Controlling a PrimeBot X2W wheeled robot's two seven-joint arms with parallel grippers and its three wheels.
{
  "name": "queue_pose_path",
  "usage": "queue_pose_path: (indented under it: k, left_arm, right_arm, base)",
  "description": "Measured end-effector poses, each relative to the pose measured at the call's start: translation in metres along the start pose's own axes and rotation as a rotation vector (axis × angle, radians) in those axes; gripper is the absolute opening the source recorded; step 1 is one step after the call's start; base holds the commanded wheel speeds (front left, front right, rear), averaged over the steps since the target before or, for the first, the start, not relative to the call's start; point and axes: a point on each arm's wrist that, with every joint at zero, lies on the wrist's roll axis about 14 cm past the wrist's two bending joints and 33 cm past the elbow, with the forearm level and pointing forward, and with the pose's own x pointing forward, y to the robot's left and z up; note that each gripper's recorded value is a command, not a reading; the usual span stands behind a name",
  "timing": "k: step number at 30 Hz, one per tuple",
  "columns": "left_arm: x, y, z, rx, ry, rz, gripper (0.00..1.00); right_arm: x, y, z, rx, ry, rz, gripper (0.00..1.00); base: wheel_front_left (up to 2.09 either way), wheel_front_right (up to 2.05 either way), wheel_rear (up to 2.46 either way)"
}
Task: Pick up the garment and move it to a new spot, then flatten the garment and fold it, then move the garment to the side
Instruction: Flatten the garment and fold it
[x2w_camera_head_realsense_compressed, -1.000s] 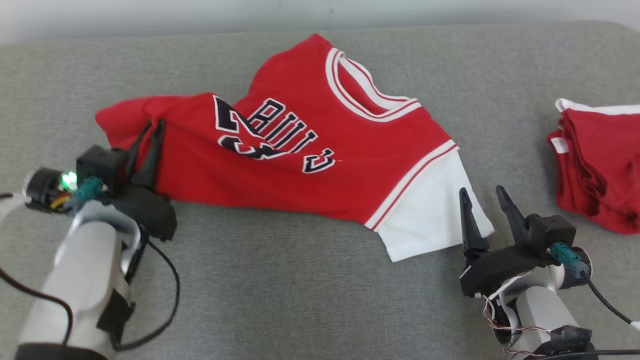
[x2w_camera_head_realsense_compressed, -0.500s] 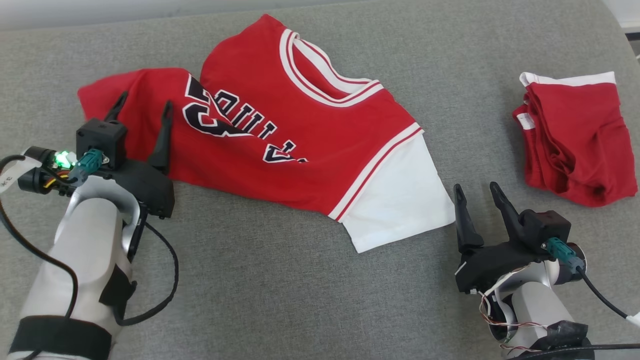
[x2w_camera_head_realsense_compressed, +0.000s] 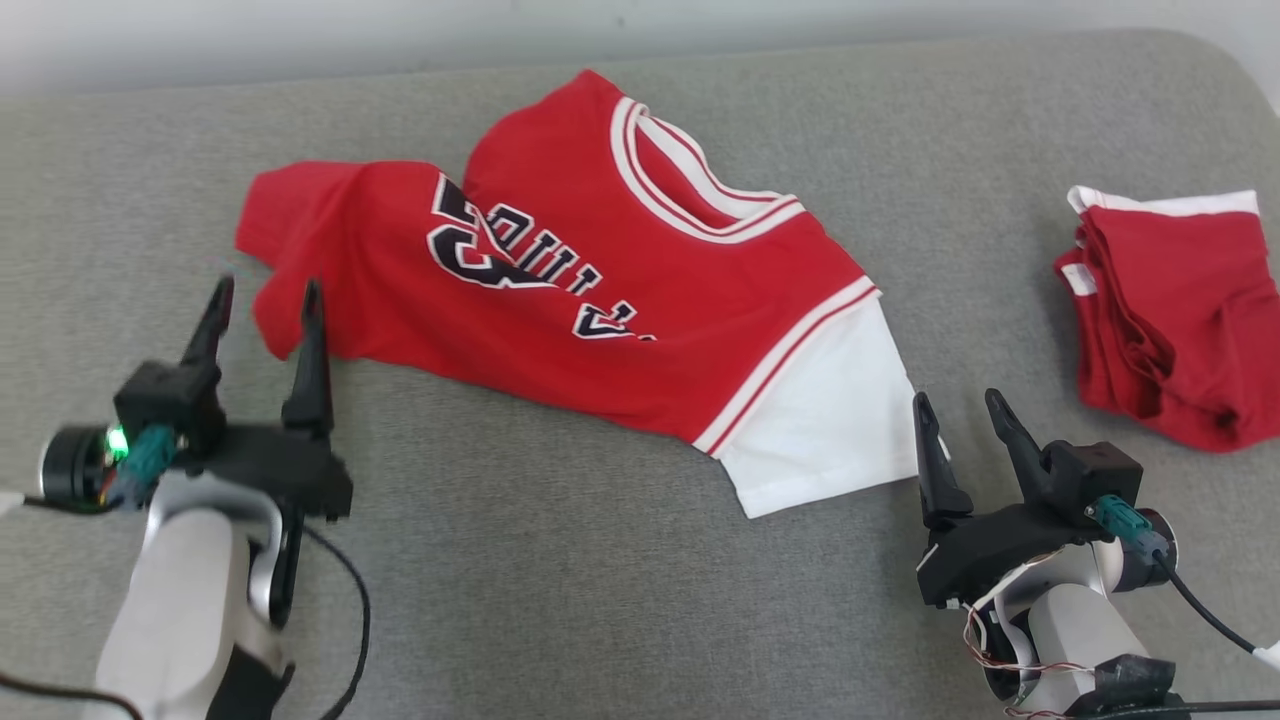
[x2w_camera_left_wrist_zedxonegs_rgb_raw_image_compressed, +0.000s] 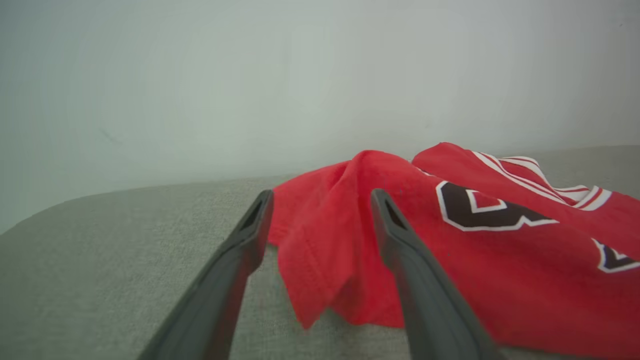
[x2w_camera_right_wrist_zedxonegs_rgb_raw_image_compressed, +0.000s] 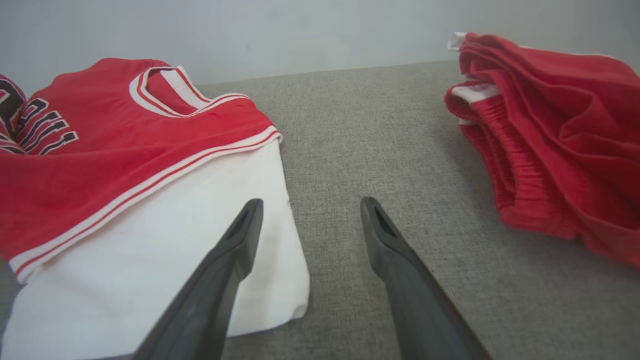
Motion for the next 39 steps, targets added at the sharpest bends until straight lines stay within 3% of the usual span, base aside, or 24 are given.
queue_pose_path:
  k: [6,16,25,26,28,29,30,39]
  left_arm:
    - [-0.026,0.017,-0.020,-0.015,0.066,0.035,1.00]
    - [-0.032,0.005,-0.055,-0.049,0.159,-0.005,1.00]
    - [-0.012,-0.001,-0.058,0.031,0.148,-0.056,1.00]
    - [-0.011,-0.001,-0.059,0.045,0.151,-0.059,0.95]
    - [-0.007,-0.002,-0.059,0.063,0.147,-0.073,0.47]
    - [-0.006,-0.003,-0.059,0.065,0.149,-0.078,0.11]
    - [-0.006,-0.004,-0.060,0.067,0.149,-0.082,0.00]
    - [-0.014,0.004,-0.051,0.098,0.140,-0.096,0.00]
  right_arm:
    - [0.003,0.011,0.005,-0.001,-0.014,0.029,1.00]
    - [-0.001,0.000,-0.002,-0.006,0.008,0.008,1.00]
    - [-0.003,-0.011,-0.010,-0.010,0.029,-0.019,1.00]
    - [-0.003,-0.012,-0.011,-0.010,0.031,-0.021,1.00]
    - [-0.003,-0.013,-0.012,-0.008,0.034,-0.023,1.00]
    - [-0.003,-0.013,-0.012,-0.008,0.034,-0.024,1.00]
    - [-0.002,-0.013,-0.012,-0.008,0.033,-0.024,1.00]
    - [0.001,-0.006,-0.009,0.005,0.021,-0.012,1.00]
  base:
    - [0.00,0.00,0.00]
    - [0.00,0.00,0.00]
    - [0.00,0.00,0.00]
    - [0.00,0.00,0.00]
    - [0.00,0.00,0.00]
    - [0.00,0.00,0.00]
    - [0.00,0.00,0.00]
    - [0.00,0.00,0.00]
